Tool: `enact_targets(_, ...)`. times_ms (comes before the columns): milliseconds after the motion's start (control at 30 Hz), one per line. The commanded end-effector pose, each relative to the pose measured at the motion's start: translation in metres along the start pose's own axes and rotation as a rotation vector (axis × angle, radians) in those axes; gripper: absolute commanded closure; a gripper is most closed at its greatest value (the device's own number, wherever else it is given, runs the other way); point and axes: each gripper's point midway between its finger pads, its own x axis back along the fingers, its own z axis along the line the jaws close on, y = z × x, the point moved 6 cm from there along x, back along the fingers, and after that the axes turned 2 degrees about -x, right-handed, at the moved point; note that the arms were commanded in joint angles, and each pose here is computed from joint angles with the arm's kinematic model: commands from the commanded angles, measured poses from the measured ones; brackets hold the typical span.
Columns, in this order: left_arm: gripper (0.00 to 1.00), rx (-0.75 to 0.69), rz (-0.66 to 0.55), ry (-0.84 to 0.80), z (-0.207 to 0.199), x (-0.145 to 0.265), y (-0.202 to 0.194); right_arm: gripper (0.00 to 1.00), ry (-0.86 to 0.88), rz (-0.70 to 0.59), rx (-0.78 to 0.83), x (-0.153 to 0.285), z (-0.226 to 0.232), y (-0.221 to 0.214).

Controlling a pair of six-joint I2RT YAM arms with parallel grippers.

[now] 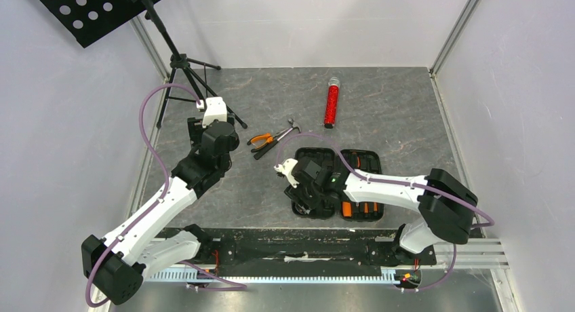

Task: Pack the tool kit
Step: Place the tool in the toolbox.

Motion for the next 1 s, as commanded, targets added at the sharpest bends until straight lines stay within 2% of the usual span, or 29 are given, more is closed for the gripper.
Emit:
enact_targets(0, 0.21, 0.027, -0.037, 0.024, 0.004, -0.001, 0.009, 0.5, -0.006, 0.035, -0.014, -0.016, 0.001, -0.013)
enact_targets(400, 0.21, 0.026, -0.037, 0.018, 0.004, -0.001, 0.009, 0.5, -0.028, 0.087, -0.011, -0.021, 0.0, -0.021)
enact_targets(500, 0.21, 0.024, -0.036, 0.017, 0.003, -0.001, 0.009, 0.46, -0.025, 0.071, -0.013, -0.017, 0.002, -0.012)
enact_targets(733, 0.21, 0.023, -0.035, 0.009, 0.002, -0.001, 0.009, 0.31, -0.02, -0.068, -0.001, 0.012, 0.006, 0.038)
enact_targets(800, 0.21, 0.023, -0.035, 0.011, 0.003, -0.001, 0.009, 0.33, -0.029, -0.092, 0.004, 0.017, 0.005, 0.045)
enact_targets(967, 0.21, 0.023, -0.035, 0.01, 0.003, -0.001, 0.009, 0.45, -0.016, -0.058, -0.007, 0.013, 0.005, 0.036)
